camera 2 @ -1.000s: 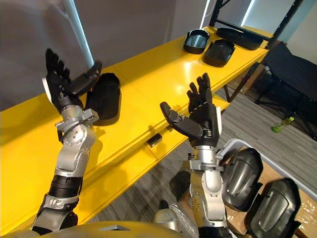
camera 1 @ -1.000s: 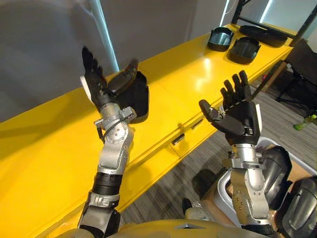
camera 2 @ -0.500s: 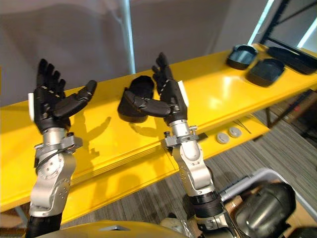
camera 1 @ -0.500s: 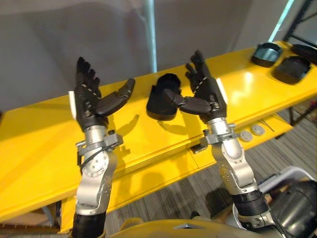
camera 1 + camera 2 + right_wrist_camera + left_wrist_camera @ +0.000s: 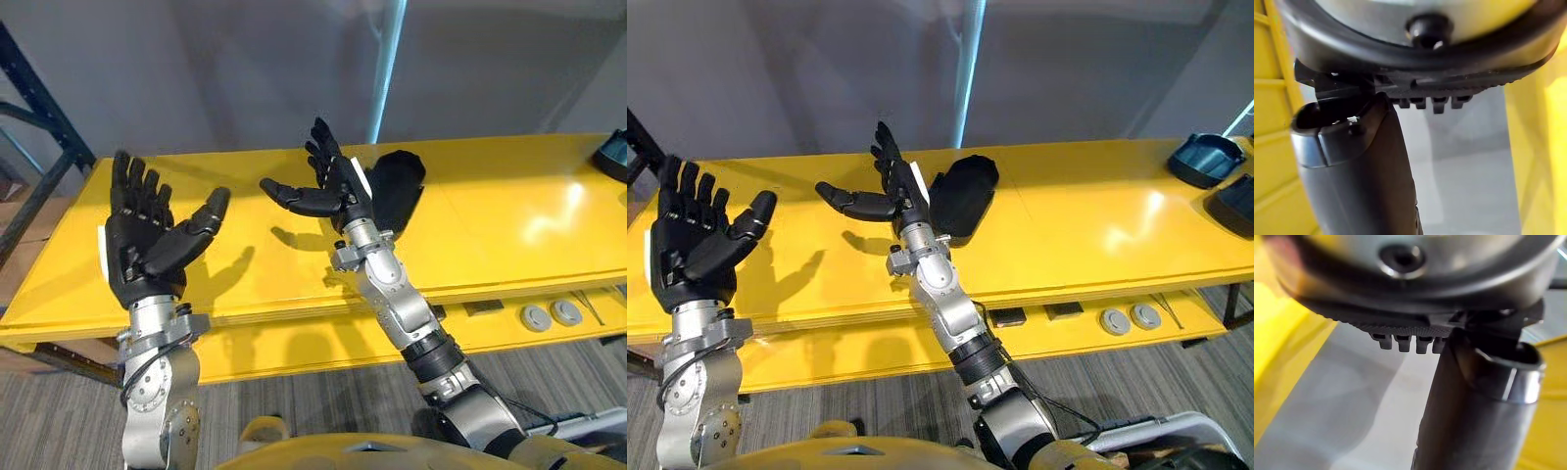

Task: Walk over and take three plastic housings, then place them on the shelf

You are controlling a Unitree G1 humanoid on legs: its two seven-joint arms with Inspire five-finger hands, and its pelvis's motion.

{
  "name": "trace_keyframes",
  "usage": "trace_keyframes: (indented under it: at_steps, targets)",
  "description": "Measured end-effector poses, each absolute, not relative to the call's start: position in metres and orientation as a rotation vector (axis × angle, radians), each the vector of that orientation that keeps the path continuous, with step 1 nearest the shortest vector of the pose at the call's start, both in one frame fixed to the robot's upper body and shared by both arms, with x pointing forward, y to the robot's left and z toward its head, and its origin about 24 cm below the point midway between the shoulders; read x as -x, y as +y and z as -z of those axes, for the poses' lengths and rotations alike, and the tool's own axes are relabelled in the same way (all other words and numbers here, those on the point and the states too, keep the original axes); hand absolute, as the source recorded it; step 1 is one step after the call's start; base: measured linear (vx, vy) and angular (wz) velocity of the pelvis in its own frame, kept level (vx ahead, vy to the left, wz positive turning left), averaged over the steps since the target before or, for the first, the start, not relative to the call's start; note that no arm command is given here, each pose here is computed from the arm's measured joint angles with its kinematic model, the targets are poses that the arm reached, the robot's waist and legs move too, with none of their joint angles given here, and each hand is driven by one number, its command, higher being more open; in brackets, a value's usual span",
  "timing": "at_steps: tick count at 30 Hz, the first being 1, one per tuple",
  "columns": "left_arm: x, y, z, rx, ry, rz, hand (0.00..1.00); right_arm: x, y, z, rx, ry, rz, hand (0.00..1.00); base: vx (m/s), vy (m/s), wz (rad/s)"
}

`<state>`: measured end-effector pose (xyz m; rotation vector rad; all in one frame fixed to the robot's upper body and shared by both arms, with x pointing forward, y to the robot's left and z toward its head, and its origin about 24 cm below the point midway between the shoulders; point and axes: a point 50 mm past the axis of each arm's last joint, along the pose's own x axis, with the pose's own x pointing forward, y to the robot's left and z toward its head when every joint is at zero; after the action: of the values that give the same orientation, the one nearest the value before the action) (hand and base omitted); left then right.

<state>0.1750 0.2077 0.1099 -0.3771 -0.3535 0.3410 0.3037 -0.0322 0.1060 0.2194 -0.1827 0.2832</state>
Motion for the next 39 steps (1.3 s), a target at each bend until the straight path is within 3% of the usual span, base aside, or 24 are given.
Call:
trace_keyframes:
  at_steps: [13, 20, 39]
  targets:
    - [-0.179, 0.180, -0.109, 0.609, -0.388, -0.063, 1.00, -0.309, -0.014, -0.061, -0.106, 0.074, -0.180, 1.00, -0.01, -0.004, 0.04]
    - [-0.183, 0.167, -0.108, 0.750, -0.385, 0.051, 1.00, -0.303, -0.008, -0.056, -0.041, 0.082, -0.158, 1.00, 0.01, 0.013, -0.09]
    - [-0.191, 0.141, -0.086, 0.845, -0.266, 0.140, 1.00, -0.294, -0.019, -0.045, 0.011, 0.083, -0.010, 1.00, 0.00, 0.016, -0.08]
